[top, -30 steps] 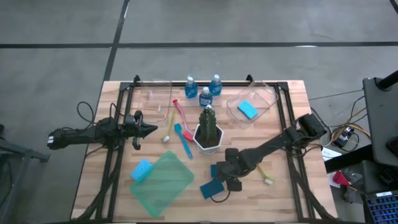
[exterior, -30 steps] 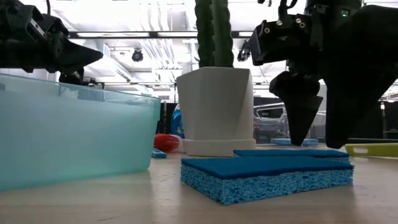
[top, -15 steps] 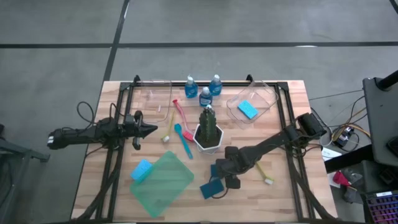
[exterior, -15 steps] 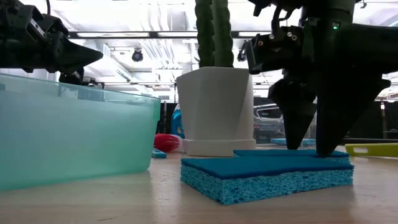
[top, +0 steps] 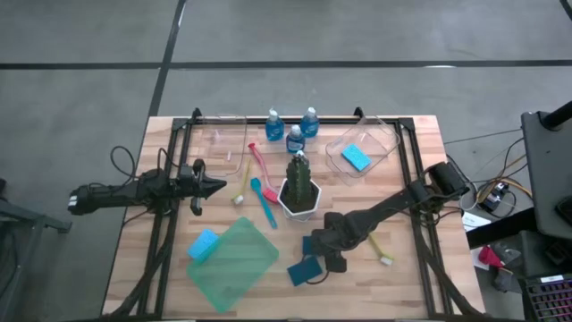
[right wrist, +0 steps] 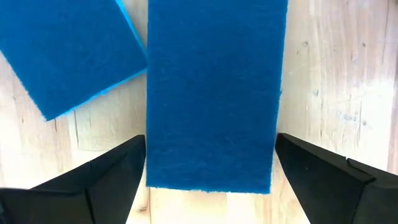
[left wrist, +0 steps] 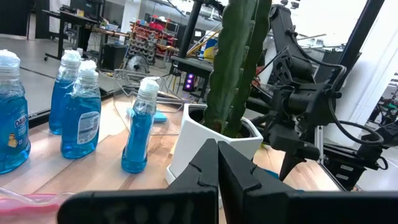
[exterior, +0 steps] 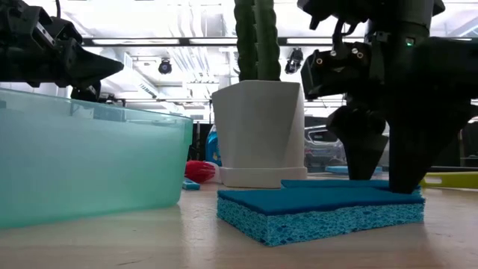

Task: Pick & Place Kitchen Sink Supplies
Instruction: Put the blue sponge into the right transparent bin

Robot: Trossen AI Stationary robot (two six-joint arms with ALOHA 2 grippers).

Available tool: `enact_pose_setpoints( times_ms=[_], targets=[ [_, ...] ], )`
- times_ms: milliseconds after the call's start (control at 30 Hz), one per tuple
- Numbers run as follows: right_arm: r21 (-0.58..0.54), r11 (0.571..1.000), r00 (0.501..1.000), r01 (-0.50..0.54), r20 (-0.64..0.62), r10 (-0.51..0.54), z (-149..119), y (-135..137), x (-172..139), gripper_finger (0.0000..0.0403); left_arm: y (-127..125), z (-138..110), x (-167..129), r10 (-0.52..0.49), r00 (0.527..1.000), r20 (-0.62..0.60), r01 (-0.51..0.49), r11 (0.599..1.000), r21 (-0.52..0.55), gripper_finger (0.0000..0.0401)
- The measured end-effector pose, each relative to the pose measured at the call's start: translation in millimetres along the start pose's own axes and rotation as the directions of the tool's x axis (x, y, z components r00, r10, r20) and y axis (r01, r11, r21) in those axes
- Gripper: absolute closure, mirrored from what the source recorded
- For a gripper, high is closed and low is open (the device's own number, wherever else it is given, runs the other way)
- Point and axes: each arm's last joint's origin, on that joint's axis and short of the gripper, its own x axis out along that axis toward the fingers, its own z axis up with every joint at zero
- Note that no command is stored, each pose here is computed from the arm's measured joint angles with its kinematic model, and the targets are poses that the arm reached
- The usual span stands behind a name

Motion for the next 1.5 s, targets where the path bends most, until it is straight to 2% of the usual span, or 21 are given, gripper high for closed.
enact_pose_setpoints(
  times_ms=[567,967,1500],
  targets=[
    [0.035,0.998,0.998,0.045,0.042,-0.046,-1,-2,3,0.0046,0,0,0,0.000,1.000,0.000,0.000,1.000,0.000,0.0401],
    [0.051,0.997,0.997,0.056,0.057,-0.059,-1,-1,4,0.0100,0,0,0,0.000,1.000,0.000,0.000,1.000,0.000,0.0401],
    [0.073,0.997,0.999,0.028,0.025,-0.030,10,5,-15,0.0116,0,0,0,0.000,1.000,0.000,0.000,1.000,0.000,0.0401]
  ],
)
